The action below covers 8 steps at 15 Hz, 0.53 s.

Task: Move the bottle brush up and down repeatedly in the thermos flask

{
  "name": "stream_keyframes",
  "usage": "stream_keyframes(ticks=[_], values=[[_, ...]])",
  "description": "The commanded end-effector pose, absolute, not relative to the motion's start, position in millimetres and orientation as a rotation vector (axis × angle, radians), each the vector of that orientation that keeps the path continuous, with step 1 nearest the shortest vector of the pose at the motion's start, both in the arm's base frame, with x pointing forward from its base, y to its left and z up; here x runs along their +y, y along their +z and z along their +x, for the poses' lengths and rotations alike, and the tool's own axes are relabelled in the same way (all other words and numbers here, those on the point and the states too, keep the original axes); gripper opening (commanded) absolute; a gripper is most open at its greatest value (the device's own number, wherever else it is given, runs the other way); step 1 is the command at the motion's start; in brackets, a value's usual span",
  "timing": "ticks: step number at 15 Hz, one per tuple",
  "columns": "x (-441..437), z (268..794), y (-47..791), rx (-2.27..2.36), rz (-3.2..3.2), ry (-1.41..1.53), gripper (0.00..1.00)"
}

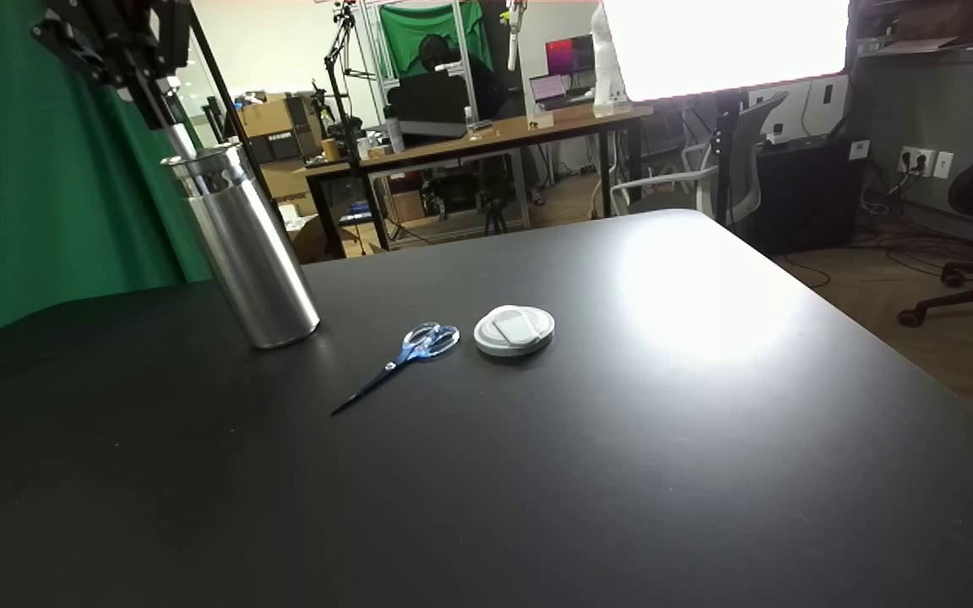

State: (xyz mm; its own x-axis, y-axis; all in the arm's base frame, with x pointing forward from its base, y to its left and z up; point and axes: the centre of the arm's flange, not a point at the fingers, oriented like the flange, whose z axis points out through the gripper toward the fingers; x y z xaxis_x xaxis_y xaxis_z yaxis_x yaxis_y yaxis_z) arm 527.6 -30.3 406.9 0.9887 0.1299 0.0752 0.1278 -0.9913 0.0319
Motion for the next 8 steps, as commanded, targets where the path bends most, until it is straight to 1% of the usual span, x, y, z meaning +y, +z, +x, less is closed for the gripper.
stream_keyframes(ticks=[1,4,8], values=[[-35,546,407,0.175,3.093,0.087,0.04],[-37,550,413,0.171,3.097,0.095,0.04],[-45,541,452,0.16,3.11,0.183,0.04]])
